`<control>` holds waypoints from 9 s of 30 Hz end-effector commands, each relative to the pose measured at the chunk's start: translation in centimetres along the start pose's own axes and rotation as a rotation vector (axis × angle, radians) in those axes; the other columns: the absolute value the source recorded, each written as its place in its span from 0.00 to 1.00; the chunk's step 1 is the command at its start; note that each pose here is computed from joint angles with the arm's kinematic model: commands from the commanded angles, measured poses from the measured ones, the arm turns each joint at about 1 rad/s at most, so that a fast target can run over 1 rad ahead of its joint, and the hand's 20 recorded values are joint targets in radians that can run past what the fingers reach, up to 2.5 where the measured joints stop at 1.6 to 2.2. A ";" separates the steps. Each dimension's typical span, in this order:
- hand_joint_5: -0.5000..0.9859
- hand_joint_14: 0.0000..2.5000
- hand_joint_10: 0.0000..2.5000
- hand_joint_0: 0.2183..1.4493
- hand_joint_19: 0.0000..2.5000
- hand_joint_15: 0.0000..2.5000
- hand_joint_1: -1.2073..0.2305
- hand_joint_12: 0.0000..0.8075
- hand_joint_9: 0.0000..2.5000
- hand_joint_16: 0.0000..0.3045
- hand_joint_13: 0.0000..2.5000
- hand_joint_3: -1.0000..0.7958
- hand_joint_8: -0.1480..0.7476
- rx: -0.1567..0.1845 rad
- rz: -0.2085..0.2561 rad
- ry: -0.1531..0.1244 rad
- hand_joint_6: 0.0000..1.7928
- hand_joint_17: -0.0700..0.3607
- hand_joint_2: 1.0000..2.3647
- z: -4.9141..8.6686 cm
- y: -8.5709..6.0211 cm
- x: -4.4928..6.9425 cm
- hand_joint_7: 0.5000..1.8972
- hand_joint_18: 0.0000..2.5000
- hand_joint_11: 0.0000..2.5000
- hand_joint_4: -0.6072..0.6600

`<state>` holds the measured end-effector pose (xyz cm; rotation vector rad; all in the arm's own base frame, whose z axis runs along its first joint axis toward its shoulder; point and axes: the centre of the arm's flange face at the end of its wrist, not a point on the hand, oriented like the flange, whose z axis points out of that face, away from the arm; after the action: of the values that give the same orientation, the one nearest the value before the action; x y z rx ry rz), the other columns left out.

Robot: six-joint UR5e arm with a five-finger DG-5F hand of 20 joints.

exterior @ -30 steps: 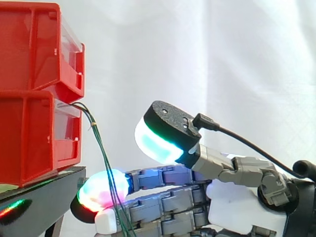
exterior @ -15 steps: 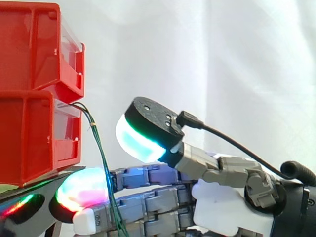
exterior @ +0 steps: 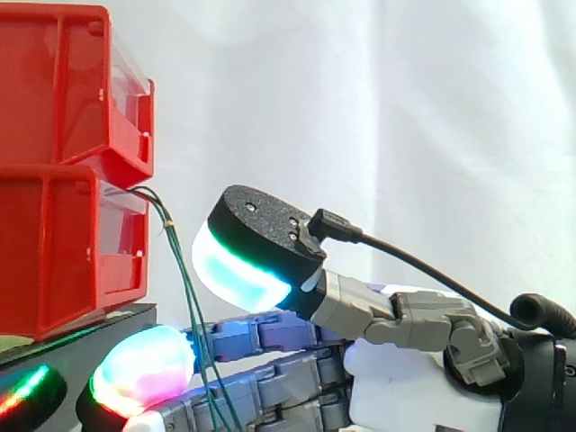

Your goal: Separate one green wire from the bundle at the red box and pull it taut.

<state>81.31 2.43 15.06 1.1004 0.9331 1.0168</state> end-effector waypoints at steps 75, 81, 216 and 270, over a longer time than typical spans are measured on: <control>0.26 0.00 0.00 0.33 0.12 0.08 0.40 0.51 0.33 0.15 0.29 0.30 0.56 0.324 0.091 0.025 0.30 0.40 0.00 -1.2 7.4 -1.4 0.67 0.23 0.11 0.69; 0.26 0.00 0.00 0.33 0.12 0.08 0.40 0.51 0.33 0.15 0.29 0.30 0.56 0.338 0.077 0.019 0.30 0.40 0.00 -1.4 9.2 -1.6 0.66 0.23 0.11 0.69; 0.24 0.00 0.01 0.30 0.13 0.13 0.41 0.54 0.42 0.15 0.33 0.28 0.55 0.431 0.021 -0.049 0.28 0.41 0.00 -0.6 13.7 -1.1 0.43 0.23 0.47 0.71; 0.25 0.00 0.01 0.30 0.13 0.13 0.42 0.54 0.43 0.15 0.33 0.28 0.55 0.571 0.062 -0.038 0.28 0.41 0.00 -0.3 16.5 -2.5 0.45 0.23 0.46 0.71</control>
<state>77.60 2.44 30.68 1.6222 1.1966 0.7984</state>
